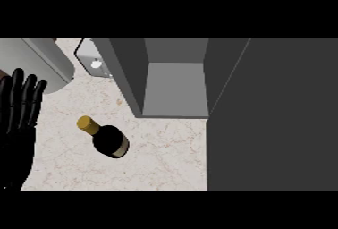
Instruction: Pick up the wine, place it into the cabinet and close the cabinet
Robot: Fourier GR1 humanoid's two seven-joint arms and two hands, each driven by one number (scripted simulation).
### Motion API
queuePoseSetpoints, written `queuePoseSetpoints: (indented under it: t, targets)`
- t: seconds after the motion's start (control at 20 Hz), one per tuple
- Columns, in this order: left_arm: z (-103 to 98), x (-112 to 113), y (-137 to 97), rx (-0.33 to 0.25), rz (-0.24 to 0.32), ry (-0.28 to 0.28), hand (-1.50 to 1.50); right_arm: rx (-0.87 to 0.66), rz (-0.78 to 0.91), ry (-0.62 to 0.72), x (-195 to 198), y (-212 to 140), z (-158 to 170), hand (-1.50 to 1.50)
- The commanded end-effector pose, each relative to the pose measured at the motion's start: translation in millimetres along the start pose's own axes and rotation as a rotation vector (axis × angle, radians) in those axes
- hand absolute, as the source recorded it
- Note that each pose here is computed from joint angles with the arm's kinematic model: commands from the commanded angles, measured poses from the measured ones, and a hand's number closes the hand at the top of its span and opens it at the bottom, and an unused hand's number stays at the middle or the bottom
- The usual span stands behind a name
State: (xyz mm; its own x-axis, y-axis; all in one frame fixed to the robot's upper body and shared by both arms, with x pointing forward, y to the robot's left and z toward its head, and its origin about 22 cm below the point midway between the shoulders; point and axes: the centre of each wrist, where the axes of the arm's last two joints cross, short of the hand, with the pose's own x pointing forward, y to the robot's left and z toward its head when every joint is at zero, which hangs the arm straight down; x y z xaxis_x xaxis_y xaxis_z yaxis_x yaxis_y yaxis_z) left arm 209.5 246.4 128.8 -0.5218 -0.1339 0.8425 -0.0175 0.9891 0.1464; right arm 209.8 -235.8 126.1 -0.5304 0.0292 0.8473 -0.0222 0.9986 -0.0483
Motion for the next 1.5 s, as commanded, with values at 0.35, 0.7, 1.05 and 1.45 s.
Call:
queuePoseSetpoints:
  t: [0.35, 0.7, 1.05, 1.45]
  targets:
    - [-0.5, -7.6, -83.7, 0.355, 0.126, 0.191, -1.50, 0.216, -0.093, 0.154, 5.5, 14.4, 23.3, -1.50]
    - [-14.6, 13.7, -165.1, 0.419, 0.162, 0.159, -1.50, 0.245, -0.101, 0.182, 38.7, 17.2, 35.6, -1.50]
    - [-19.1, 22.0, -203.2, 0.418, 0.157, 0.160, -1.50, 0.237, -0.104, 0.173, 79.0, 22.2, 34.1, -1.50]
    - [-28.9, 47.0, -202.1, 0.450, 0.181, 0.158, -1.50, 0.226, -0.101, 0.201, 96.4, 27.5, 31.9, -1.50]
